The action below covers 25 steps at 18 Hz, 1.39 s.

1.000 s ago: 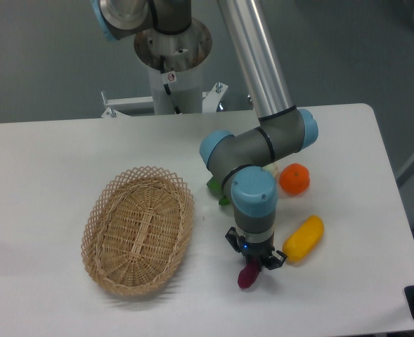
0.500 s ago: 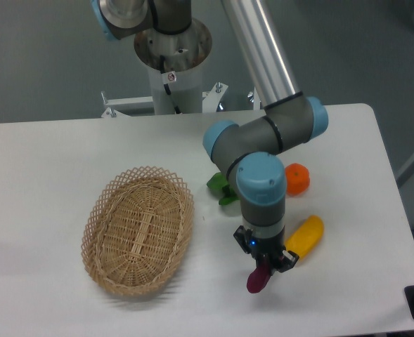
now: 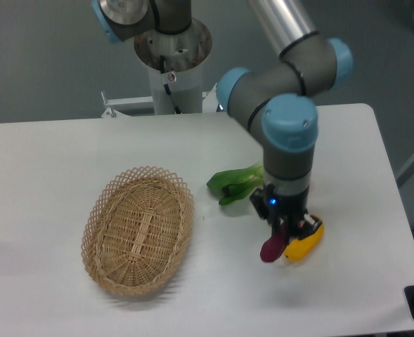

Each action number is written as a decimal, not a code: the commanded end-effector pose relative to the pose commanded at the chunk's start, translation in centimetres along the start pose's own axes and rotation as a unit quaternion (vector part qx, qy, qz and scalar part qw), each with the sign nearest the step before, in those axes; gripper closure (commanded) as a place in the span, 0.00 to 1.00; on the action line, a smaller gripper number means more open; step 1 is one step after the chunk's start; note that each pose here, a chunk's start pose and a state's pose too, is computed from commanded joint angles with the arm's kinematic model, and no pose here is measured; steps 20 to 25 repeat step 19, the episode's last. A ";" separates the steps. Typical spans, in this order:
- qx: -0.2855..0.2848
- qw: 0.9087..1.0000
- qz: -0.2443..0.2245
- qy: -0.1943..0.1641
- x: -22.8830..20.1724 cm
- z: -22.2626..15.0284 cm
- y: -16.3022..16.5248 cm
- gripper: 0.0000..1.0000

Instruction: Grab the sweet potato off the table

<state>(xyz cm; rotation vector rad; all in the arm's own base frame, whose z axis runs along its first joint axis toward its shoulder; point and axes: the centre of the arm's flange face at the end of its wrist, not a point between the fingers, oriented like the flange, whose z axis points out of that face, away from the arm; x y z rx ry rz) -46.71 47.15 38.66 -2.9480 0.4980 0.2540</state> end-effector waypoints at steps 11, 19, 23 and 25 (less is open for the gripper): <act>0.003 0.999 0.030 0.014 -0.2 -2.1 2.6 0.81; 0.005 1.000 0.027 0.010 -0.3 -2.4 2.6 0.81; 0.005 1.000 0.027 0.010 -0.3 -2.4 2.6 0.81; 0.005 1.000 0.027 0.010 -0.3 -2.4 2.6 0.81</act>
